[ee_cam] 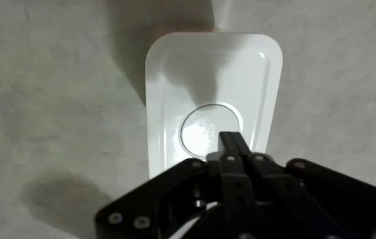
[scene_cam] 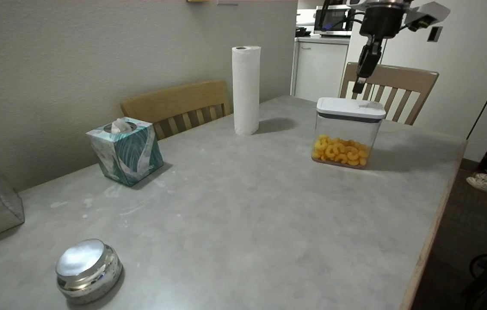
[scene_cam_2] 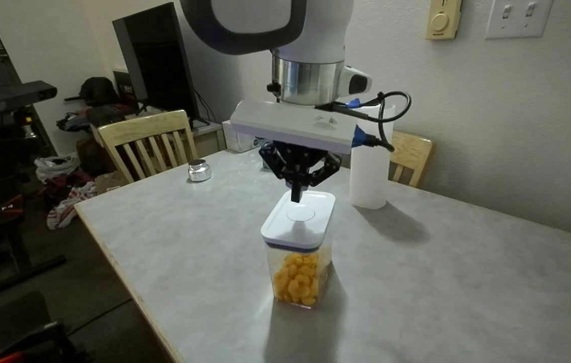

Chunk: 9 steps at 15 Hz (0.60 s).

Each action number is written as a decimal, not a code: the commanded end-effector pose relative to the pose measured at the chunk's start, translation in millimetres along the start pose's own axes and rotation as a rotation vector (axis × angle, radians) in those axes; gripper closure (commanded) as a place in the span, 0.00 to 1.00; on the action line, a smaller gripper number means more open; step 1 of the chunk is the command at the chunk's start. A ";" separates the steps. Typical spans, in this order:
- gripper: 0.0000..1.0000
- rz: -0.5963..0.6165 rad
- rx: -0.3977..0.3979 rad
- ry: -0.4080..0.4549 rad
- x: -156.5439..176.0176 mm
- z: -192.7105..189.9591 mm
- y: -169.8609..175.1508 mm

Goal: Press down on the white lid, remove the lid from the food container

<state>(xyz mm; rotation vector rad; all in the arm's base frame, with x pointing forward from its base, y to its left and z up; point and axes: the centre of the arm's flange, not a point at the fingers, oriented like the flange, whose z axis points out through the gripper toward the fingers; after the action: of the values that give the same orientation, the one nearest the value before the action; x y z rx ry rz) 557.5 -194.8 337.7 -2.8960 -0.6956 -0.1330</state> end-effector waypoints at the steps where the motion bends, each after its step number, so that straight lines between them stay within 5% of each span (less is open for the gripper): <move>1: 1.00 0.004 0.015 -0.012 7.8 26.3 20.5; 9: 1.00 0.009 0.066 -0.033 12.7 58.2 29.7</move>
<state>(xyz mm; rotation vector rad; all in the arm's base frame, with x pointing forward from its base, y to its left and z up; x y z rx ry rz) 575.4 -201.5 299.9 -2.8729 -0.6845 -0.0688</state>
